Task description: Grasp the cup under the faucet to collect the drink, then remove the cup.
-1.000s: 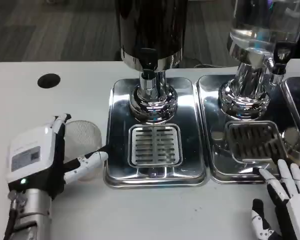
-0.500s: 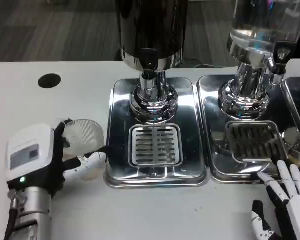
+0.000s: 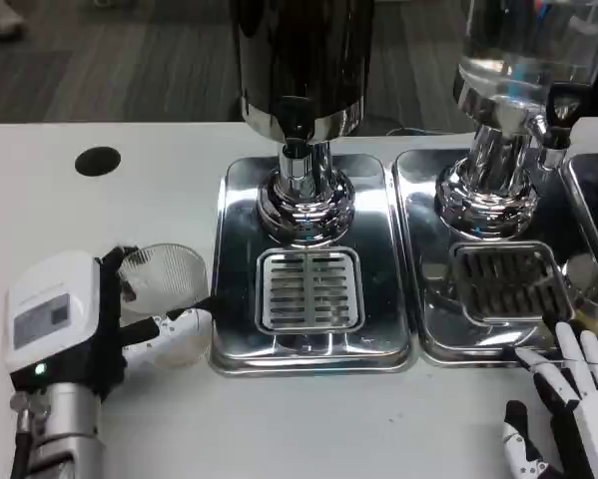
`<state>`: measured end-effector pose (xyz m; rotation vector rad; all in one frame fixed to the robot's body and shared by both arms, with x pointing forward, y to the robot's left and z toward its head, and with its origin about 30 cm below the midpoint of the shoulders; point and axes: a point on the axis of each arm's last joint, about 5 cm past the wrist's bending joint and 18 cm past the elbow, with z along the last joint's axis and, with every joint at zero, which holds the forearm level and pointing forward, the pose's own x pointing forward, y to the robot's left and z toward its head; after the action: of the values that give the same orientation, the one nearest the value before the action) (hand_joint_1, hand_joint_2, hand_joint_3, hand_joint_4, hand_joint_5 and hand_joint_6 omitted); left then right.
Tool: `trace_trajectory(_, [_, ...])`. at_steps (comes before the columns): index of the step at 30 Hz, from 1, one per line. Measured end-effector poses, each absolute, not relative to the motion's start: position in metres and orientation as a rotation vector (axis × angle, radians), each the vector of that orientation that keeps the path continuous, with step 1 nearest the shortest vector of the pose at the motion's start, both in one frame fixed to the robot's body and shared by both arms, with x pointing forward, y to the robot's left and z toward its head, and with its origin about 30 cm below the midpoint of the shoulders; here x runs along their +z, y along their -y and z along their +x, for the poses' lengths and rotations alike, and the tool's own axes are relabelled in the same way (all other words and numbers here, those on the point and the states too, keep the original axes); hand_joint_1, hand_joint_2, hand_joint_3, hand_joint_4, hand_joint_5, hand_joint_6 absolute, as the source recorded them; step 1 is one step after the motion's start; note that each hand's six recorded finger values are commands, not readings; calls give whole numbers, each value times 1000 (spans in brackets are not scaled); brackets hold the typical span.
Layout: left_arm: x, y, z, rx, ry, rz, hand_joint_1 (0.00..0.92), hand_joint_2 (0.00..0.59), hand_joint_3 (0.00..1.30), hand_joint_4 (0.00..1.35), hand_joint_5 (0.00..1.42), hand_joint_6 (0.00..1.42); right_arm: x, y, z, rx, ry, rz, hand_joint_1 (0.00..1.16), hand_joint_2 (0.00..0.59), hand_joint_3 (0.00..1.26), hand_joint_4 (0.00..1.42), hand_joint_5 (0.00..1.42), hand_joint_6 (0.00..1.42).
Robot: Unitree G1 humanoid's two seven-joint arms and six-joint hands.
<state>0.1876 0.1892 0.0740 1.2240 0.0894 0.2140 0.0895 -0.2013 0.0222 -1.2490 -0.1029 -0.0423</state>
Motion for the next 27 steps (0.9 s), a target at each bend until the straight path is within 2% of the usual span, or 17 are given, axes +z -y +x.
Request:
trace_trajectory(20, [79,-179,182,267,-6,1227,449,48,691,733,955,1276,21,201,88,-40,97,-1239,286,537,276,0,0,17])
trace_trajectory(27, [81,-166,185,256,59,1229,438,52,689,728,955,1260,21,202,88,-43,97,-1233,286,537,273,0,0,17])
